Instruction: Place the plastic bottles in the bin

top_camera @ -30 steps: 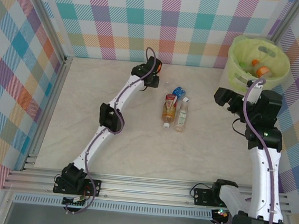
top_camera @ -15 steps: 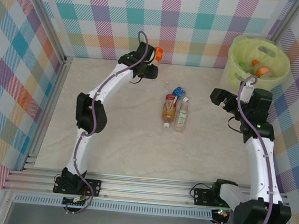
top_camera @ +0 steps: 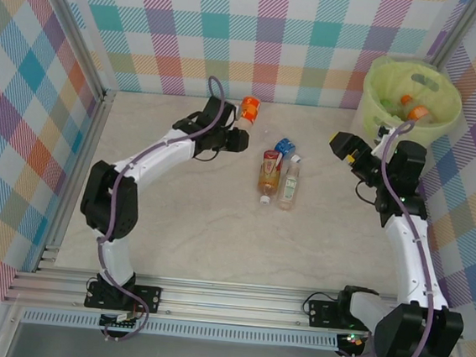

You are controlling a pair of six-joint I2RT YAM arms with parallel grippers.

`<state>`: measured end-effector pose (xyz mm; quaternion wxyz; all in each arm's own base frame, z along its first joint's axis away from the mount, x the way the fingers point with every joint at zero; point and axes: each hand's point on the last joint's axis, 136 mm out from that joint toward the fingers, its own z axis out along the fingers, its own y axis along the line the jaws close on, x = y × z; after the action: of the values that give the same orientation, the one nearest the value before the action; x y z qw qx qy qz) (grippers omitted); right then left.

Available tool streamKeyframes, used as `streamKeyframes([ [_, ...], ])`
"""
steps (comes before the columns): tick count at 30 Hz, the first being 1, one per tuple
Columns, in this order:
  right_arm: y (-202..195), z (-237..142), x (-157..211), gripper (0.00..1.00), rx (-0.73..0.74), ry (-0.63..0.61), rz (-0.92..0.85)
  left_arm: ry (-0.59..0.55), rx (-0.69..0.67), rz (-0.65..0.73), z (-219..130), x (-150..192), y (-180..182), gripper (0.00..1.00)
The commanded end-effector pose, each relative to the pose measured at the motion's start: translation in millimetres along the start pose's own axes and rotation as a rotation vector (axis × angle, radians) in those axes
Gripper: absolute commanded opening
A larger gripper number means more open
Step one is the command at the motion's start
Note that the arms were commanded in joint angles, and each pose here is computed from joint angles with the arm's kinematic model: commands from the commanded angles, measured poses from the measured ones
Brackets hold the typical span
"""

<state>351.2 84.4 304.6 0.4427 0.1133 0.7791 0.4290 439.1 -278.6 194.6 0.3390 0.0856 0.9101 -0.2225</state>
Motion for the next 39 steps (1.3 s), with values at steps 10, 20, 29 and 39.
streamKeyframes([
  [10,63.5,20.9,10.1,1.0,-0.274,0.074,0.08,-0.131,0.614,0.113,-75.8,4.4,-138.7,0.21],
  [20,95.6,43.5,28.1,1.0,-0.418,0.111,-0.057,-0.042,0.852,0.119,-96.1,32.6,-189.8,0.22],
  [29,99.9,41.7,32.2,0.93,-0.434,0.094,-0.113,-0.019,0.967,0.07,-100.5,32.5,-204.6,0.24],
  [39,106.8,30.9,33.7,0.69,-0.446,0.077,-0.184,0.007,0.973,0.05,-99.3,37.1,-207.0,0.36],
])
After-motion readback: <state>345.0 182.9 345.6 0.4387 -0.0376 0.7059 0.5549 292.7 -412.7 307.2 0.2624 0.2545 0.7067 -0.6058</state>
